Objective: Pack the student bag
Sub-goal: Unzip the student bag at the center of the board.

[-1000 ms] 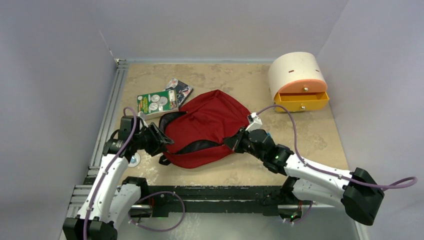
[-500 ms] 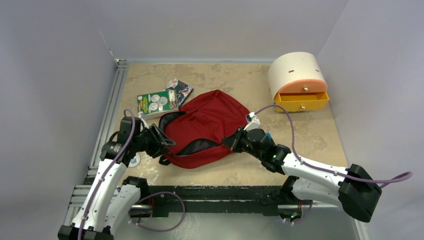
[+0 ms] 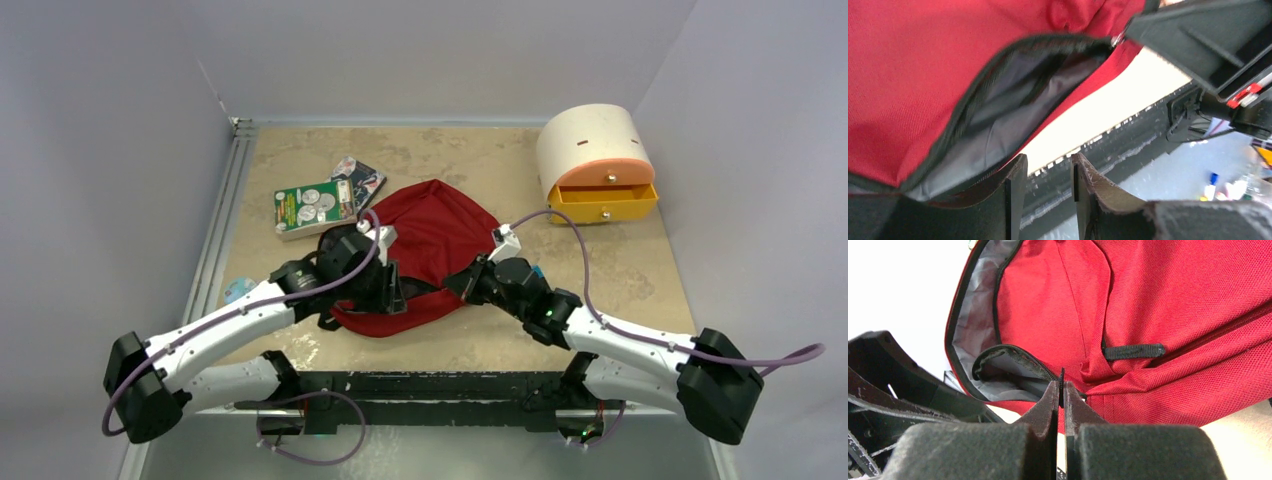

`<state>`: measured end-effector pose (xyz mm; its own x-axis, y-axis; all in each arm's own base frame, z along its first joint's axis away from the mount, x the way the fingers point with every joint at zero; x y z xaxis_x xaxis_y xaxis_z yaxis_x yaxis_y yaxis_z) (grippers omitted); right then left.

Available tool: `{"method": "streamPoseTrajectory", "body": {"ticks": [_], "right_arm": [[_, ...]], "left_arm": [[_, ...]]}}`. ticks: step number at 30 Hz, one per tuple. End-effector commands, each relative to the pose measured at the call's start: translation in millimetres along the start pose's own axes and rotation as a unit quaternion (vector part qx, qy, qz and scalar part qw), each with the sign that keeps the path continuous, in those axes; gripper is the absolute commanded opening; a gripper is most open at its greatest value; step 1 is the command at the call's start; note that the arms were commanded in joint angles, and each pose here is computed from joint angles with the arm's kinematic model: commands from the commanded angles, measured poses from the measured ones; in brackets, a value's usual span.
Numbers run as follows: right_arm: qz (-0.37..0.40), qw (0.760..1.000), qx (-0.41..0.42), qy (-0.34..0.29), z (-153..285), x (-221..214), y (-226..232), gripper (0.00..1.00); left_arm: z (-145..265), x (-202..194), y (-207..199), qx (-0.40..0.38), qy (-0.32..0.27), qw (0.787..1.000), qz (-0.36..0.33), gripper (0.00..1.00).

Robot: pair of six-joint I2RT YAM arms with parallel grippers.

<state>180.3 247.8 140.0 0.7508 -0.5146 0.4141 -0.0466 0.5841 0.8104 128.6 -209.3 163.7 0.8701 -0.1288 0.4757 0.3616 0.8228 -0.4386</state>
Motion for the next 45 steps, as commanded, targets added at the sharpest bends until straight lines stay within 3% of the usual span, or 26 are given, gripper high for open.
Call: {"method": "streamPoseTrajectory", "body": {"ticks": [1,12,29,35,42,45], "right_arm": [[-0.013,0.999,0.028,-0.014,7,7,13,0.00],[-0.013,0.999,0.029,-0.015,7,8,13,0.00],[-0.023,0.999,0.025,-0.020,8,9,13,0.00],[-0.039,0.998,-0.021,-0.044,6,15,2,0.00],[-0.069,0.990,-0.095,-0.077,4,21,-19,0.00],[-0.083,0.984,-0.131,-0.093,4,22,-31,0.00]], "left_arm": [[-3,58,-16,0.017,-0.106,0.986,-0.126,0.38],[-17,63,-29,-0.027,-0.097,0.966,-0.237,0.43],[-53,32,-23,-0.069,-0.031,0.969,-0.236,0.42],[-59,17,-17,-0.071,-0.003,0.972,-0.225,0.31],[-52,11,-12,-0.061,0.000,0.976,-0.211,0.00],[-50,11,-9,-0.045,0.002,0.979,-0.197,0.00]]}}
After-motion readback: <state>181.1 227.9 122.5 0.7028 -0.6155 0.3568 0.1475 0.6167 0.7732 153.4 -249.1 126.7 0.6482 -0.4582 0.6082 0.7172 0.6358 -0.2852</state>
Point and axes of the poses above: each gripper's point midway between its finger pads, its own z axis back along the fingers, its own y axis along the line the jaws close on, x = y × z, the point moved 4 cm from there along z, back along the fingers, and after that the axes turned 10 degrees about -z, right-handed, at the moved point
